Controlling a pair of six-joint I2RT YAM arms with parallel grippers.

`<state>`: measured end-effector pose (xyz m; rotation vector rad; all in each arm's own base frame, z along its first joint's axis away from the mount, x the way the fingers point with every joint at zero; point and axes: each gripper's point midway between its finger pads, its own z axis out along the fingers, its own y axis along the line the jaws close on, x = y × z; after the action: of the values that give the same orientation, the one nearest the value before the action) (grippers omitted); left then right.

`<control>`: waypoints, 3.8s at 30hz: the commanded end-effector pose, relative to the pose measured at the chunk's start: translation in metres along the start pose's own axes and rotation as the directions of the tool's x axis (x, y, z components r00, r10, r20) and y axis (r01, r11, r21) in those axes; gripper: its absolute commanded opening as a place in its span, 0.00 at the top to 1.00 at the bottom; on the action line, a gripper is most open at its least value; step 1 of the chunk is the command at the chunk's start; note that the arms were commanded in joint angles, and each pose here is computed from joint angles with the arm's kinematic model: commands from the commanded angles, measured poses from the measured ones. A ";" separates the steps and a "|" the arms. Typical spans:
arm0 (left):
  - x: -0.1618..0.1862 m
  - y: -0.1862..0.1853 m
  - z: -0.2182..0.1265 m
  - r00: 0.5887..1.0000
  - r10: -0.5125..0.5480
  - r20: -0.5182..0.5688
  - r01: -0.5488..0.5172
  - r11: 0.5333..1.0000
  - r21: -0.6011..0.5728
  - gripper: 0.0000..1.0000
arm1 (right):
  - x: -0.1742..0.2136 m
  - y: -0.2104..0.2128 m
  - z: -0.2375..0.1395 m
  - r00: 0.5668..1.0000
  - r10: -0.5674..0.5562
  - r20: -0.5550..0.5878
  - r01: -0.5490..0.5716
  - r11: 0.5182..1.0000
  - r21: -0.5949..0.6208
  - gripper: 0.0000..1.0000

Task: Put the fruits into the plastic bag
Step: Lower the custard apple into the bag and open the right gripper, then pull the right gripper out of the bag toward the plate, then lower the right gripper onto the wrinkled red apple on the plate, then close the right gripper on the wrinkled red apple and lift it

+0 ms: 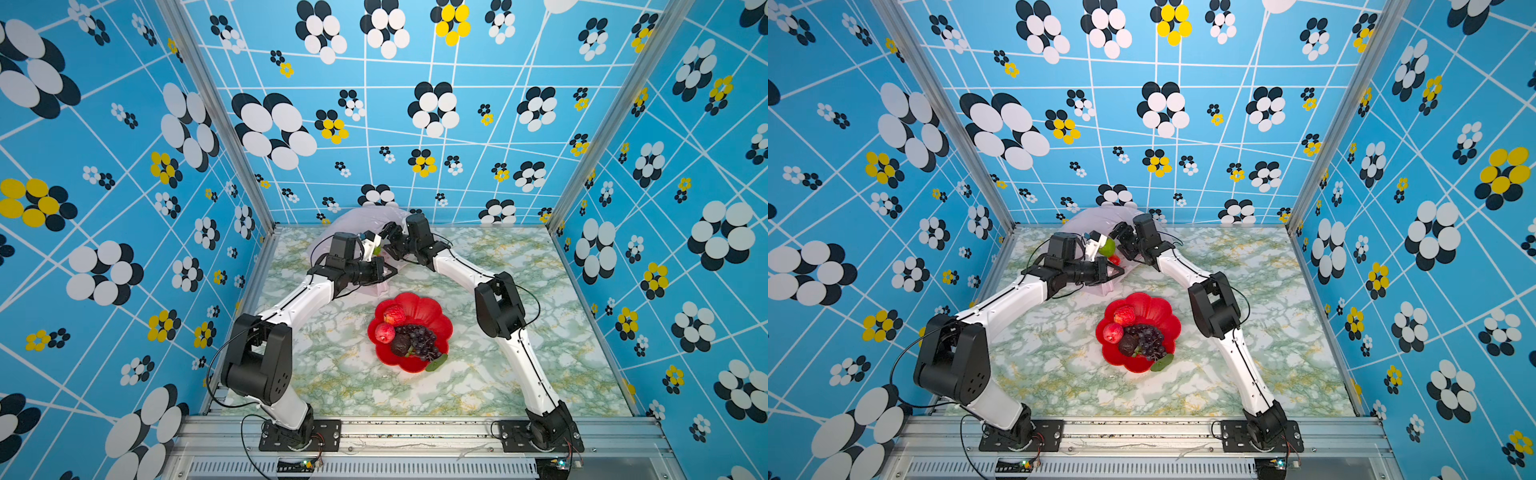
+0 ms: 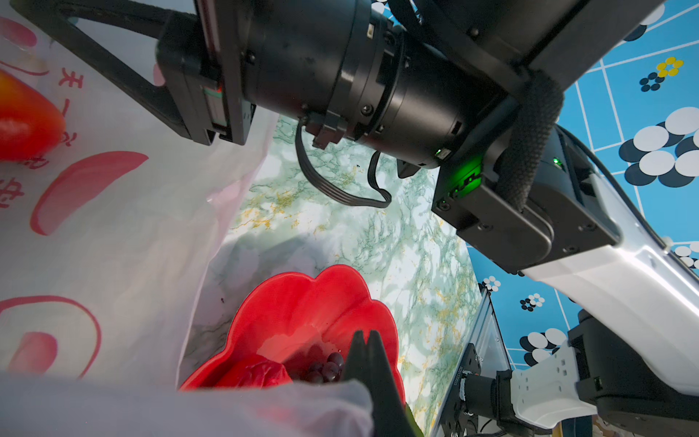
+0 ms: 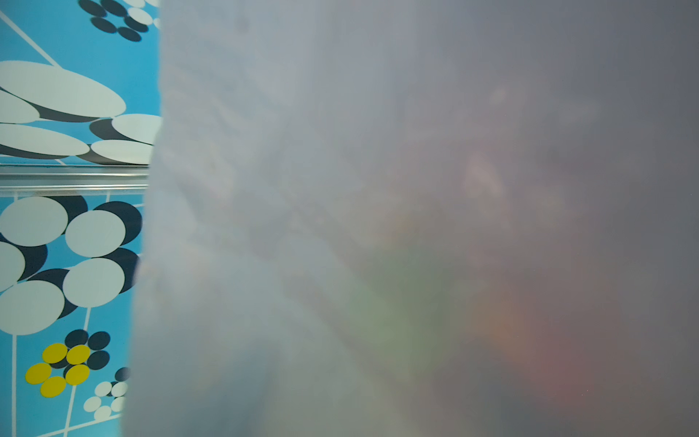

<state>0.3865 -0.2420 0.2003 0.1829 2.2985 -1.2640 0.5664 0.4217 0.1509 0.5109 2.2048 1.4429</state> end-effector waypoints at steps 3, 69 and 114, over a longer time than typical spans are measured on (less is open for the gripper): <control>-0.006 -0.008 -0.002 0.999 0.040 0.014 -0.040 0.999 0.004 1.00 | -0.002 0.031 -0.022 0.999 -0.054 -0.005 0.054 0.998 -0.031 0.17; -0.014 0.005 -0.020 0.996 0.049 0.079 -0.037 0.988 -0.149 1.00 | 0.132 -0.046 -0.212 0.447 -0.518 -0.729 0.888 0.355 0.292 0.04; -0.012 0.008 -0.018 0.997 0.033 0.067 -0.022 0.987 -0.161 1.00 | 0.185 -0.112 -0.142 0.651 -0.342 -0.677 0.678 0.664 0.316 0.08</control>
<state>0.3881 -0.2194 0.1961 0.0890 2.3443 -1.0677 0.3333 0.3666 0.0755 -0.5090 2.8787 0.6326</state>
